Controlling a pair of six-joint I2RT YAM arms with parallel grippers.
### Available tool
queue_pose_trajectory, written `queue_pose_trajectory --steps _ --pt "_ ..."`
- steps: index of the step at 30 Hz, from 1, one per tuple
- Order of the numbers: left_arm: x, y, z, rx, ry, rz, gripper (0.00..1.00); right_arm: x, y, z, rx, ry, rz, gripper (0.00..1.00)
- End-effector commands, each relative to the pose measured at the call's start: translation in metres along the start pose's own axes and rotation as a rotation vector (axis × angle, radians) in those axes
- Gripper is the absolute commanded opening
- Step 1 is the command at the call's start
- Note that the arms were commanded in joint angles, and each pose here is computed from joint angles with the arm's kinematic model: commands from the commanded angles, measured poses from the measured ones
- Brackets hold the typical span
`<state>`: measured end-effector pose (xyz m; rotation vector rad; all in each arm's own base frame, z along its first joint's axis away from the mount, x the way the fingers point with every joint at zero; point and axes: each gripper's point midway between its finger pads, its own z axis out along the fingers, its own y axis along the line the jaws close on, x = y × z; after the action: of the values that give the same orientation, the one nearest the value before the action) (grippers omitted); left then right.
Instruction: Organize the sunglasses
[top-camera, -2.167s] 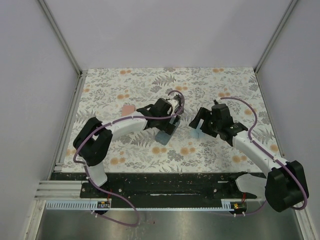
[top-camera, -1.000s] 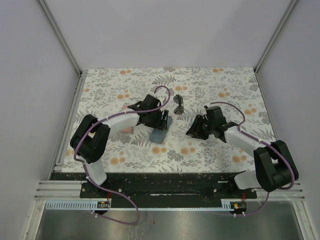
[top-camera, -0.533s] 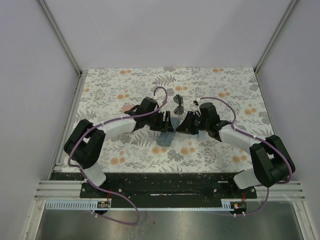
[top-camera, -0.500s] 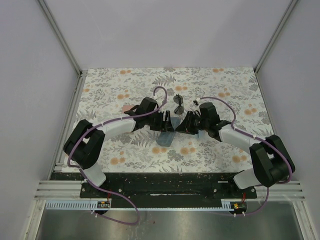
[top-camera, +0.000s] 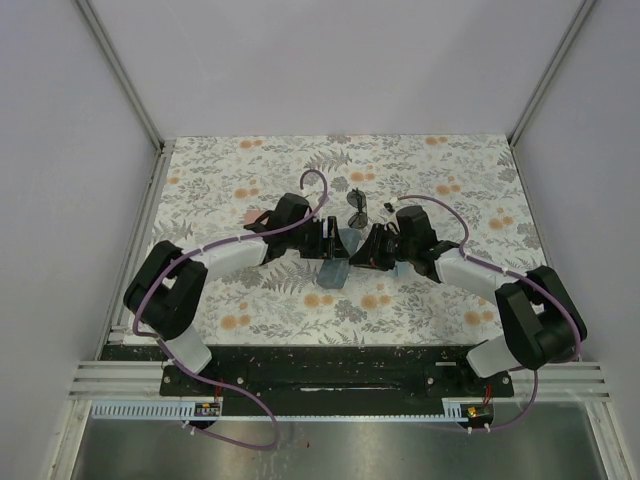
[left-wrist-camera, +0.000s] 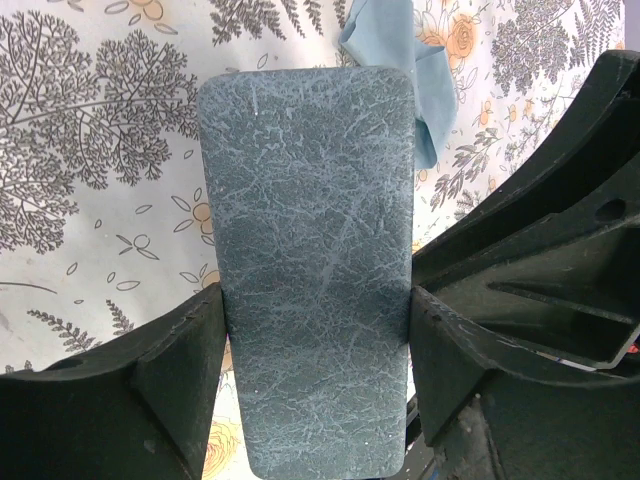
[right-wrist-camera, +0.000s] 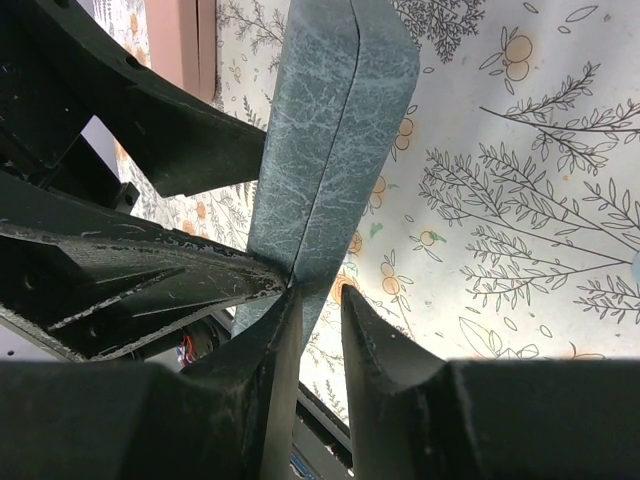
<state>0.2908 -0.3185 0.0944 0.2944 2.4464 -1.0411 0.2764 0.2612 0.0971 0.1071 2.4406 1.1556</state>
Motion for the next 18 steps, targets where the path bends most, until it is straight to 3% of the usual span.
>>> queue_pose_trajectory --steps 1,18 --pt "-0.027 -0.062 -0.023 0.236 -0.095 0.035 0.15 -0.005 0.004 0.009 -0.013 -0.017 -0.008 0.31" --pt "-0.034 -0.099 -0.047 0.404 -0.123 -0.019 0.12 0.026 -0.05 0.032 0.119 0.071 0.065 0.3"
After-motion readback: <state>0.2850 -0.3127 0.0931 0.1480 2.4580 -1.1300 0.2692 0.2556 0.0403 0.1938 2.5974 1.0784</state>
